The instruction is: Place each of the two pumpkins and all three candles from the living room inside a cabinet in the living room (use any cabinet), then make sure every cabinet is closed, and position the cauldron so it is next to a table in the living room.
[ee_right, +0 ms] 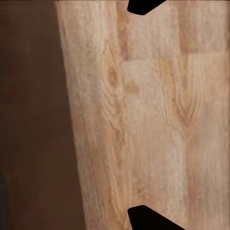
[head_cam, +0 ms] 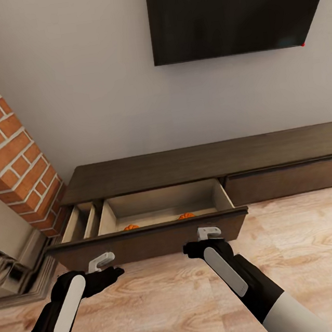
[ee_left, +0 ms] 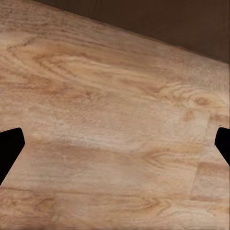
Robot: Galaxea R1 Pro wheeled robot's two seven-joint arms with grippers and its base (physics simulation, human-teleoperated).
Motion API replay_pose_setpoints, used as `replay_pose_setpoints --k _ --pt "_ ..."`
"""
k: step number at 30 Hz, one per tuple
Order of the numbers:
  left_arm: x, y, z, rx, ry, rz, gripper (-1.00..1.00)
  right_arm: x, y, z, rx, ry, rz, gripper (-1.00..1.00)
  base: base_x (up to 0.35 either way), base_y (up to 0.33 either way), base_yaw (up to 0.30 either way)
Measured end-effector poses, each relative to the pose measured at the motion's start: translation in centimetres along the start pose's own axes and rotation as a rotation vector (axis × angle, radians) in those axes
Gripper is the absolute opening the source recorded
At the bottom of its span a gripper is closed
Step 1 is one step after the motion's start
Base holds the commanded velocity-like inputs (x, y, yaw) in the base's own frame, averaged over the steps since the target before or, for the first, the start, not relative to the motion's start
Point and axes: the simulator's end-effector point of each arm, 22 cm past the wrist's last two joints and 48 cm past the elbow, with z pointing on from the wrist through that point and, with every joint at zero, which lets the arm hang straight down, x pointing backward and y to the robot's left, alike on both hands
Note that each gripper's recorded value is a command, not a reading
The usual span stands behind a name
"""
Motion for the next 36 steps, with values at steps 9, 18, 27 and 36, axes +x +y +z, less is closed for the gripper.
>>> replay_pose_setpoints --k 9,18,27,36 --pt "-0.7 0.3 1.9 0.003 -0.088 -0.025 1.00 2.4 -1.3 2.4 0.025 0.022 0.006 1.00 -0.074 0.000 0.000" --pt "-0.7 0.7 4.6 -0.036 -0.194 0.017 1.00 4.3 -2.7 7.2 -0.011 -0.099 0.110 1.00 -0.001 0.000 0.000" --pt "-0.4 1.7 7.5 -0.065 -0.305 0.029 1.00 3.8 -7.9 10.0 0.102 -0.359 0.118 1.00 0.000 0.000 0.000" --pt "-0.4 2.1 9.3 -0.071 -0.424 0.029 1.00 4.4 -9.3 11.2 0.135 -0.447 0.088 1.00 0.000 0.000 0.000"
